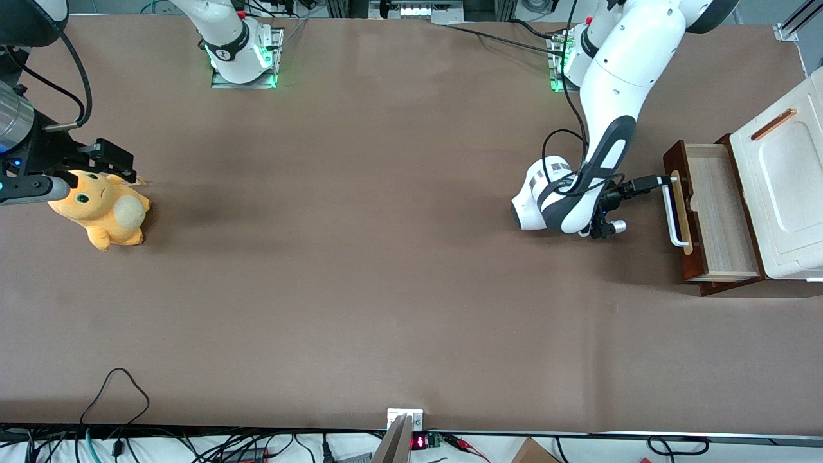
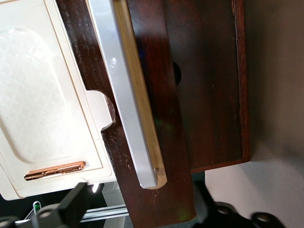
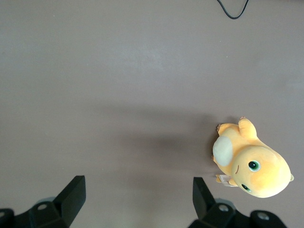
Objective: Open lower drawer with left arm only
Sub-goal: 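Pull the gripped handle away from the cabinet, sliding the drawer out, then open the left gripper and release the white handle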
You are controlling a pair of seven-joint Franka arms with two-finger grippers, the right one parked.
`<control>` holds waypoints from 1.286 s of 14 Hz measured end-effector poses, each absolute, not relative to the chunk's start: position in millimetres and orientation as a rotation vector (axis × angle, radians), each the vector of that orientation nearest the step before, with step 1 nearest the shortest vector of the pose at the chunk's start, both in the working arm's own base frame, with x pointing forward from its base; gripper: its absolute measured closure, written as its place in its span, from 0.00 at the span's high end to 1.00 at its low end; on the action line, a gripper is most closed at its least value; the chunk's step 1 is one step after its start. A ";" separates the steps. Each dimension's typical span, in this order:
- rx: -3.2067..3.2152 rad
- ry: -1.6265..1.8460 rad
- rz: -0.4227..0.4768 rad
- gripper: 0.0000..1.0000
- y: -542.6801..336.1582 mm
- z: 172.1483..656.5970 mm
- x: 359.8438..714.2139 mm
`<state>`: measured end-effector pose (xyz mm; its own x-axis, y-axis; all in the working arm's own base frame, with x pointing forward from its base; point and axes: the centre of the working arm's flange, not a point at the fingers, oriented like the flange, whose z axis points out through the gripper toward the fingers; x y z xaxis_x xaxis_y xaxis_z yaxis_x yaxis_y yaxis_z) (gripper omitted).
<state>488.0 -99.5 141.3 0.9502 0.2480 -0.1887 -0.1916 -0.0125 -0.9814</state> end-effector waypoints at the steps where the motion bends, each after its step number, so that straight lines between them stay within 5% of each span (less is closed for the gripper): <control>1: -1.545 -0.045 0.361 1.00 -96.1 142.5 490.4; 8: -1.713 -0.005 0.578 1.00 -67.8 198.3 558.2; 18: -2.261 0.063 0.643 1.00 -19.8 290.1 608.8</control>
